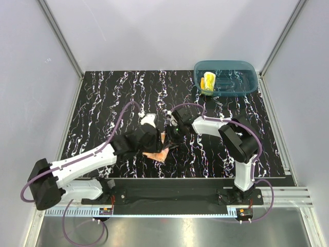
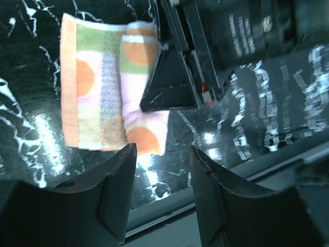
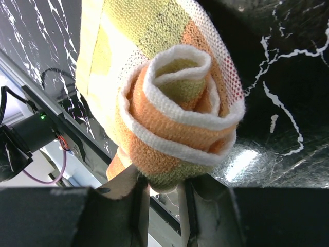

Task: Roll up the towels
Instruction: Roll the towel

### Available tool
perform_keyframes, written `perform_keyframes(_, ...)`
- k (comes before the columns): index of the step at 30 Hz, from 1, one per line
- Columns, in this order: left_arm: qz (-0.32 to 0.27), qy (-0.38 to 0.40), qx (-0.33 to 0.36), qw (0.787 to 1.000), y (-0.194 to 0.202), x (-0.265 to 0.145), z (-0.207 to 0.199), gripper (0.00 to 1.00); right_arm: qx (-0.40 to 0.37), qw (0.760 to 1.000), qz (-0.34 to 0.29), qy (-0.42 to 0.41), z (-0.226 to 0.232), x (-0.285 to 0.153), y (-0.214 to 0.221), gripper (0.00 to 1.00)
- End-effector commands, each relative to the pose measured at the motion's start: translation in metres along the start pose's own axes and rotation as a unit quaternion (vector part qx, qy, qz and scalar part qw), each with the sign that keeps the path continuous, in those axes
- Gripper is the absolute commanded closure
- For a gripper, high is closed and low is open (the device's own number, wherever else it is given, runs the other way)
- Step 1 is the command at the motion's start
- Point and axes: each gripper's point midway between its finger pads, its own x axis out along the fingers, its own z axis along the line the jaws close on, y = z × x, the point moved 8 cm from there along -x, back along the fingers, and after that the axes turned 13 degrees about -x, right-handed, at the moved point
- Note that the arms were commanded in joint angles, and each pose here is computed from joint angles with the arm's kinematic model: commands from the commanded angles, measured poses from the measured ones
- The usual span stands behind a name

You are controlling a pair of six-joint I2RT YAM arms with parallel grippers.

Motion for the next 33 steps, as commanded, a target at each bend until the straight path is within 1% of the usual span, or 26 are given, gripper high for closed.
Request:
perform_keyframes(1,-0.032,-0.066,0.061,0.995,0.007,0.004,0.002,0.51,-0.004,0.998,0.030,0.047,-0.009,0.010,0.009,0.83)
perform_keyframes(7,-0.017,-0.085,0.108,0.990,0.034,0.027,-0.018,0.51,-0.006,0.998,0.038,0.051,-0.007,0.010,0.011,0.83)
perform_keyframes(9,-0.016,-0.080,0.119,0.990,0.039,0.030,-0.027,0.51,-0.005,0.998,0.040,0.051,-0.007,0.010,0.011,0.84)
perform_keyframes(13,-0.011,-0.092,0.138,0.986,0.046,0.042,-0.035,0.51,-0.005,0.998,0.042,0.051,-0.007,0.011,0.012,0.84)
perform_keyframes(18,-0.007,-0.138,0.162,0.977,0.056,0.057,-0.024,0.50,-0.007,0.998,0.045,0.050,-0.007,0.012,0.014,0.84)
perform_keyframes(22,0.012,-0.177,0.182,0.967,0.070,0.076,-0.010,0.50,-0.009,0.998,0.047,0.051,-0.007,0.012,0.013,0.84)
perform_keyframes(26,0.025,-0.209,0.188,0.959,0.083,0.084,0.003,0.51,-0.009,0.997,0.049,0.051,-0.006,0.012,0.011,0.84)
perform_keyframes(33,0.003,-0.270,0.207,0.940,0.088,0.082,0.018,0.50,-0.011,0.997,0.055,0.052,-0.007,0.014,0.010,0.84)
